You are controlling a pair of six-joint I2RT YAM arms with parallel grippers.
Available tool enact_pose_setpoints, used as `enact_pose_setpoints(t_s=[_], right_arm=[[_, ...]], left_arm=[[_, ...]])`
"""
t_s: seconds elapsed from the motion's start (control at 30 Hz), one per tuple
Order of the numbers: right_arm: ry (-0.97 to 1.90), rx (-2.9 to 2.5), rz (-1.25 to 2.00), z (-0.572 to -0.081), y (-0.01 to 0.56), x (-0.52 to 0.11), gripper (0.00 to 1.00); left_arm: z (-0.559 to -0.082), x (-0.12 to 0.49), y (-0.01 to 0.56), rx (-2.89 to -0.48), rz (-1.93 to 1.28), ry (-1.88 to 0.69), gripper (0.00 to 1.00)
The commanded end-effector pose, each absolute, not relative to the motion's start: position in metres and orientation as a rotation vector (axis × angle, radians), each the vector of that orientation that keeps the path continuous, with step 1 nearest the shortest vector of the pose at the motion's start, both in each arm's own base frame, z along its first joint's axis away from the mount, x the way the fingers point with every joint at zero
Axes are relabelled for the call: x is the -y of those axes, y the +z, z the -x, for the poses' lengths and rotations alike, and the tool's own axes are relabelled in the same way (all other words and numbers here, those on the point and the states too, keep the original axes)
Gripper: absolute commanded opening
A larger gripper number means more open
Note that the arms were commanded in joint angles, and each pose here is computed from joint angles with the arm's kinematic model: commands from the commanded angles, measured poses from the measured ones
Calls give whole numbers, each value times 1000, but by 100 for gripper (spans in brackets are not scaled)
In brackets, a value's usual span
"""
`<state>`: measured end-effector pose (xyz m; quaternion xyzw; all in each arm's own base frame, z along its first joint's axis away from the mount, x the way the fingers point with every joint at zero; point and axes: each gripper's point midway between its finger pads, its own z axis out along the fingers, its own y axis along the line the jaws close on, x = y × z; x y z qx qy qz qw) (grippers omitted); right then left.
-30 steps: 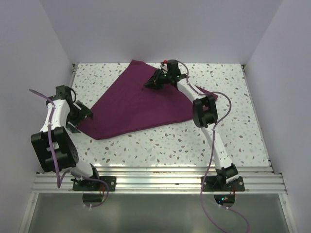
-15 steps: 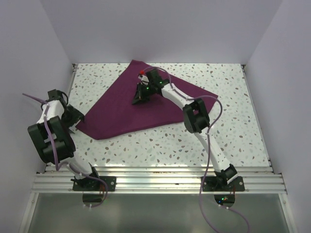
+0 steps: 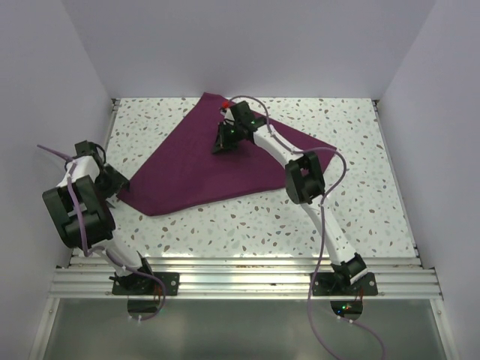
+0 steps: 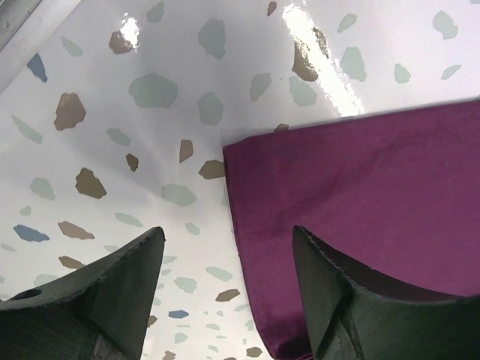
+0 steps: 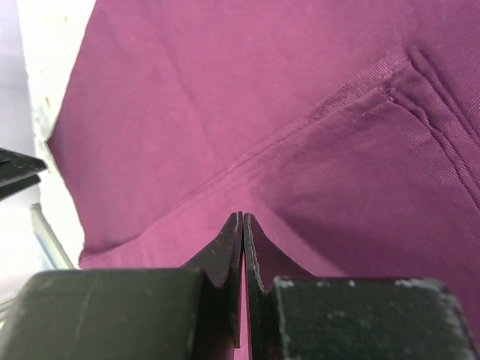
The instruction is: Prepare the surgical pack
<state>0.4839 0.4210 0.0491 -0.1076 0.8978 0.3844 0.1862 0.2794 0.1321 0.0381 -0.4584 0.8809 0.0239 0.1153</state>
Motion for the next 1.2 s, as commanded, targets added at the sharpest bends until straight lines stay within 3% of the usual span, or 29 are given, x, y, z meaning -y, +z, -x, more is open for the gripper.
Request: enact_pose_setpoints(t_s=[0.0,0.13,0.47,0.53,0.57,0.67,0.7,1.17], right_arm=[[1012,-2519,345,-486,39,-425,1],[993,-2535,345,-484,29,-425,1],[972,-2550,349,-482,20,-425,1],[962,-2559,347,-482,17,-423,1],[954,-2562,348,-482,15,-422,1],[942,-2579,353,-479,9,-420,1],[935,-2583,354,-478,7,-420,1],[829,-2659,358,-471,-17,-403,1]], left_arm=[[-288,-143,33,-2573,1273,85,72],[-292,-149,26,-2579,1276,90,70],[-301,-146,-4,-2619,1269,25,46],[-302,-146,-8,-2626,1262,23,39],[-302,-146,-11,-2633,1260,23,30],[-305,-148,-11,-2636,1254,24,14],[-306,-144,-10,-2645,1255,-10,0],[-315,-113,104,-2437,1216,-101,0]])
